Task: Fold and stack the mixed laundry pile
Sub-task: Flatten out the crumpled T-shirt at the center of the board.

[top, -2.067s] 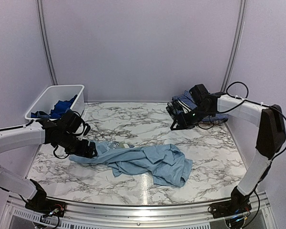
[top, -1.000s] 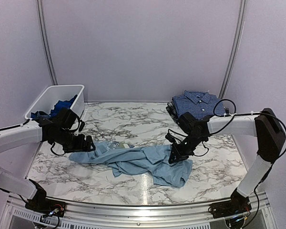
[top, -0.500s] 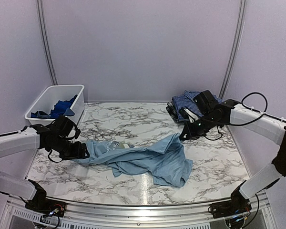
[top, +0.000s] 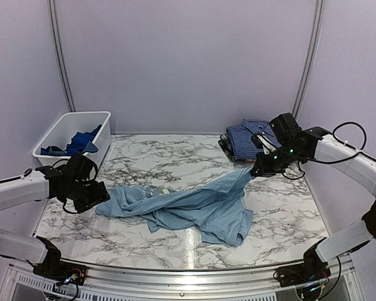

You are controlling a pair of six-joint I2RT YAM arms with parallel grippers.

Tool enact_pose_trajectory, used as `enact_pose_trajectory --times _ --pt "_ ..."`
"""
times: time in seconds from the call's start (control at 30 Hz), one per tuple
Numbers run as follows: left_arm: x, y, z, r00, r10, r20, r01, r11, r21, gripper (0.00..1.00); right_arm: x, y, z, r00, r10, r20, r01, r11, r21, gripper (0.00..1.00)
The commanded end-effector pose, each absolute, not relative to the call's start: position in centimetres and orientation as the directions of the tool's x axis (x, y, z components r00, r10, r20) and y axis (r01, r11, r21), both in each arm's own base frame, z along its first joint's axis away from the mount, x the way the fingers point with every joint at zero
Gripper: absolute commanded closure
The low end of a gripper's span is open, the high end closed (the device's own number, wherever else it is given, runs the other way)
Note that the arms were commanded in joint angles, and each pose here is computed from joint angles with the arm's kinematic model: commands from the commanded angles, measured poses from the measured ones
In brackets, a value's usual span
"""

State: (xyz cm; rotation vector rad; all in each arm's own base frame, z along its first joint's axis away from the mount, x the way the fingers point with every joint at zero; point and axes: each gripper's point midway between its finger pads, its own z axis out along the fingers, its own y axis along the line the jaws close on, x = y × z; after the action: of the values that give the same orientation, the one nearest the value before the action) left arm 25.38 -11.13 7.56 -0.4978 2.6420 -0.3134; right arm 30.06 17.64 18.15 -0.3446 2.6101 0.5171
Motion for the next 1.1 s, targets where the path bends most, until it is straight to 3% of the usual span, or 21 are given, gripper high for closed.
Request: enact_pose_trajectory --times 0.0,0.2,0.5,0.7,0.83,0.93,1.07 --pt "24.3 -10.6 5.3 -0.789 -0.545 -0.282 -0.458 0.829 -0.321 0.21 31.1 17.2 20.1 -0.836 -0.145 -0.529 -0.330 0.904 0.273 1.00" --pt "25.0 -9.7 4.4 -0.749 -0.587 -0.306 -0.511 0.807 -0.298 0.28 30.9 17.1 19.7 -0.842 -0.146 -0.519 -0.327 0.904 0.276 1.00" --pt "26.2 -10.0 2.4 -0.768 -0.579 -0.274 -0.532 0.815 -0.229 0.54 30.6 16.9 19.2 -0.850 -0.140 -0.508 -0.314 0.909 0.275 1.00" --pt "26.1 -9.1 1.7 -0.753 -0.595 -0.282 -0.567 0.804 -0.181 0.61 30.5 16.8 18.9 -0.855 -0.137 -0.501 -0.308 0.910 0.277 1.00" --pt "26.0 -8.7 1.5 -0.751 -0.599 -0.278 -0.580 0.799 -0.158 0.61 30.6 16.7 19.0 -0.854 -0.132 -0.504 -0.303 0.913 0.273 1.00" --pt "26.0 -8.7 2.1 -0.747 -0.603 -0.279 -0.581 0.797 -0.165 0.49 30.8 16.7 19.1 -0.853 -0.130 -0.506 -0.302 0.914 0.273 1.00" --pt "25.7 -8.6 3.1 -0.736 -0.616 -0.281 -0.587 0.787 -0.188 0.47 31.0 16.8 19.0 -0.854 -0.130 -0.504 -0.303 0.912 0.277 1.00"
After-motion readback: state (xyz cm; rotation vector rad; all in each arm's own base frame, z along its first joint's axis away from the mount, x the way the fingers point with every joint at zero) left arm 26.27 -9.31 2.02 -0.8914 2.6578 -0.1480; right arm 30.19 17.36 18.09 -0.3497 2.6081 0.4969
